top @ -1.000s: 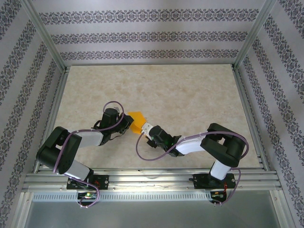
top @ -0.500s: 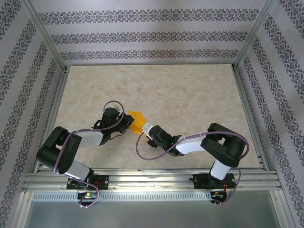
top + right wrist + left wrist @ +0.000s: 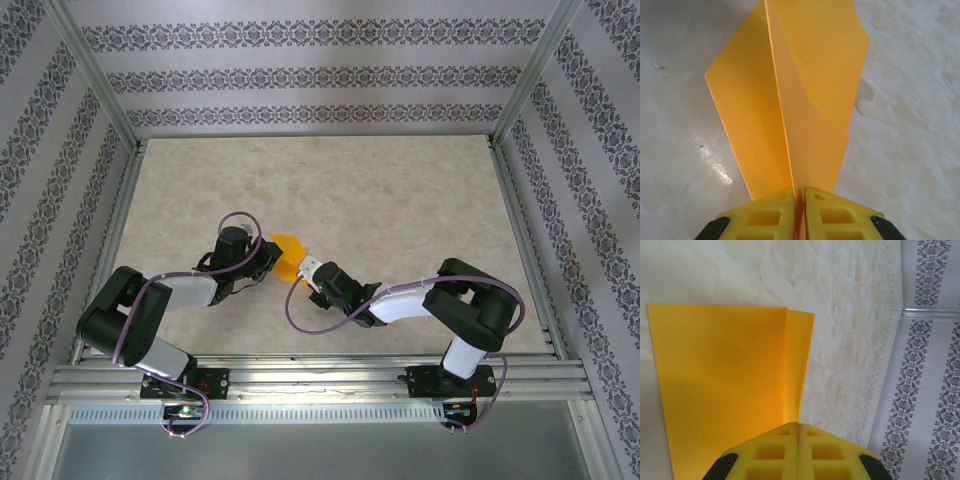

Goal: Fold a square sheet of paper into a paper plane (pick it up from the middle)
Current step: Fourth fold the wing at the center of the table.

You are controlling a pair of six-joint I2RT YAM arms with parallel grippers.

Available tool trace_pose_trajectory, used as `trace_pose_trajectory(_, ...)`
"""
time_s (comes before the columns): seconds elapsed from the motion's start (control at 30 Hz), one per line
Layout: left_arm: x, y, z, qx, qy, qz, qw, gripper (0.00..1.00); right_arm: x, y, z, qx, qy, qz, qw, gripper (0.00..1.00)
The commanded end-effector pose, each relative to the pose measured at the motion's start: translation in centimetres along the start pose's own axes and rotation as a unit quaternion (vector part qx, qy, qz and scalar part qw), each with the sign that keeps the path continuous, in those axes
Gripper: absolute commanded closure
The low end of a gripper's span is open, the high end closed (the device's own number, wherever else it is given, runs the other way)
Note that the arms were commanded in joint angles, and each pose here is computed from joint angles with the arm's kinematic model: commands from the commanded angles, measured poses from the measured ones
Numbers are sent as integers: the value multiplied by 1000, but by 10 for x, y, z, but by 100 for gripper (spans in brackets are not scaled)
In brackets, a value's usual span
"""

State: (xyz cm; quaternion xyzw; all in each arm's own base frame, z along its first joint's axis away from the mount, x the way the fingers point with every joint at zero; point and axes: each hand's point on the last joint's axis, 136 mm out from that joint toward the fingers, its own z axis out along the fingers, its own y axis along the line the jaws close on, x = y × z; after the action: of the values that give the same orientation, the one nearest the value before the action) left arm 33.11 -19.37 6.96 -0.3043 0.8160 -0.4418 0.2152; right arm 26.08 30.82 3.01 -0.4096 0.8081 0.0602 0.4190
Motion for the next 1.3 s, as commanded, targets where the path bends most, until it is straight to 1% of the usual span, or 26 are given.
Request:
trace_pose_trajectory(0.0, -7, -10, -1, 12, -5, 1, 1000, 95, -1, -1, 3, -5, 3, 12, 1000, 90)
trace_pose_trajectory(0.13, -7, -11, -1, 14, -6, 1, 1000, 95, 0, 0, 3, -9, 5, 20, 1000, 95)
trace_pose_trajectory(0.23, -8, -12, -2, 15, -9, 2, 1000, 86, 0, 2, 4, -22, 7, 39, 999, 100)
trace_pose_trajectory(0.3, -9, -12, -5, 11, -12, 3, 1000, 75, -2, 5, 3, -42, 6, 65, 997, 100)
trace_pose_trajectory(0.4, -12, -11, -11, 6, -21, 7, 1000, 67, -6, 8, 2, -77, 4, 110, 991, 100)
trace_pose_trajectory(0.53, -16, -9, -20, -4, -35, 12, 999, 61, -7, 14, 3, -99, 8, 143, 985, 100)
trace_pose_trajectory(0.77, -19, -8, -34, -13, -50, 23, 998, 59, -12, 22, 9, -146, 22, 208, 967, 100)
trace_pose_trajectory(0.87, -20, -11, -37, -10, -54, 25, 998, 59, -18, 26, 9, -185, 25, 254, 949, 100)
trace_pose_trajectory(1.0, -19, -12, -37, -9, -51, 29, 998, 59, -19, 31, 12, -235, 52, 322, 916, 100)
trace_pose_trajectory(1.27, -17, -12, -34, -4, -42, 29, 999, 60, -21, 29, 16, -260, 63, 384, 884, 100)
